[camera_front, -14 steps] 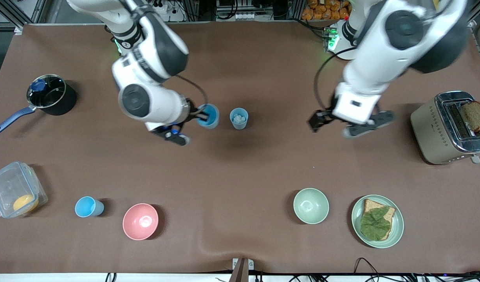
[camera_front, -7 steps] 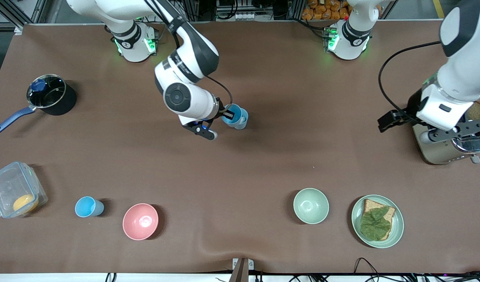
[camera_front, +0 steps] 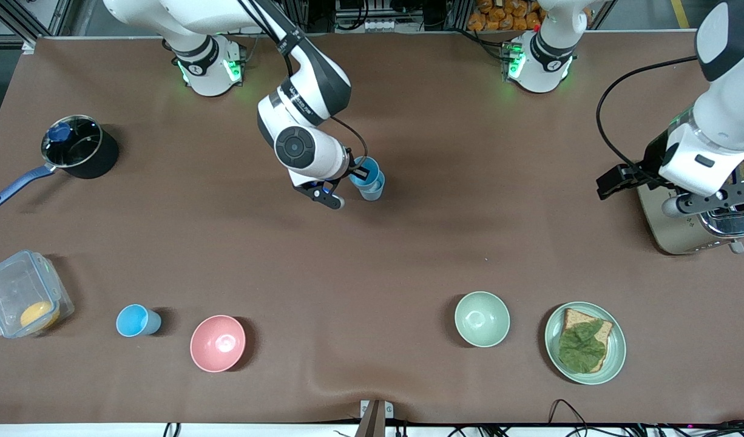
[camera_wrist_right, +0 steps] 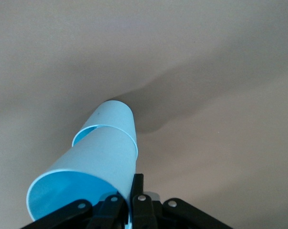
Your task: Stack blue cups with both arms
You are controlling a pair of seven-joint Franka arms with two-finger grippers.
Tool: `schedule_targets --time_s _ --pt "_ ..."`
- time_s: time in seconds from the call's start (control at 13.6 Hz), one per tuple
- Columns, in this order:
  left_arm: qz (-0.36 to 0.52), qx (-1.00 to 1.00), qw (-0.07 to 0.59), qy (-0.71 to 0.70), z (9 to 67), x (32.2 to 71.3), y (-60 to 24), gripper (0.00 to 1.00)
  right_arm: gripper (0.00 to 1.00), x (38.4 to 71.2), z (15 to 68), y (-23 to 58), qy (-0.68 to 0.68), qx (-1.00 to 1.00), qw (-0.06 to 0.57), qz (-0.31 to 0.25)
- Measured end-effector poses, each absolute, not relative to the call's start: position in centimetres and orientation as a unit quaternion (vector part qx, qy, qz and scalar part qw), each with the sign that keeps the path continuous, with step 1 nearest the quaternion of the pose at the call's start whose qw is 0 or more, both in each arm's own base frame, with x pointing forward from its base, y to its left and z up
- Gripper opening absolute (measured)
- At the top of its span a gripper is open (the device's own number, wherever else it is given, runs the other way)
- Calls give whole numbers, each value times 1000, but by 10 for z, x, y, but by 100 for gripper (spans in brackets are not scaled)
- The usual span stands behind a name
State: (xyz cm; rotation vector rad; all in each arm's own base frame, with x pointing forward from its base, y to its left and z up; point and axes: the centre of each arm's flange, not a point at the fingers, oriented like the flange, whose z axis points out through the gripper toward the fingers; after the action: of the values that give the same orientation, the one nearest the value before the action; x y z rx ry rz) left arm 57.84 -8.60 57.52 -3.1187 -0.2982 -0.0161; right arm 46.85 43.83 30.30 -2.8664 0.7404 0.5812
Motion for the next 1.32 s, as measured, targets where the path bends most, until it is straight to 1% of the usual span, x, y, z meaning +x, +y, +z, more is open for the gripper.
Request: schedule_targets --time_s 0.66,0.73,0.81,0.88,1.03,1.1,1.17,1.32 --pt "-23 -997 13 -79 614 565 -71 100 5 463 294 445 253 -947 62 188" --pt "-21 -997 14 -76 616 564 -69 100 9 460 294 448 254 -947 61 188" --pt "-20 -997 14 -73 619 564 -67 100 9 458 294 450 256 -946 60 188" --pt "-21 -997 13 -73 621 564 -64 100 14 457 295 452 256 -946 60 188" --pt "-19 -997 14 -75 622 564 -61 100 37 461 302 452 257 -947 67 181" --pt "-18 -997 14 -74 622 564 -62 100 46 468 311 449 256 -948 74 175" --pt "-17 -997 14 -73 621 563 -63 100 55 479 322 441 252 -949 82 169" --pt "-16 -997 14 -72 621 563 -64 100 76 511 345 406 233 -953 95 167"
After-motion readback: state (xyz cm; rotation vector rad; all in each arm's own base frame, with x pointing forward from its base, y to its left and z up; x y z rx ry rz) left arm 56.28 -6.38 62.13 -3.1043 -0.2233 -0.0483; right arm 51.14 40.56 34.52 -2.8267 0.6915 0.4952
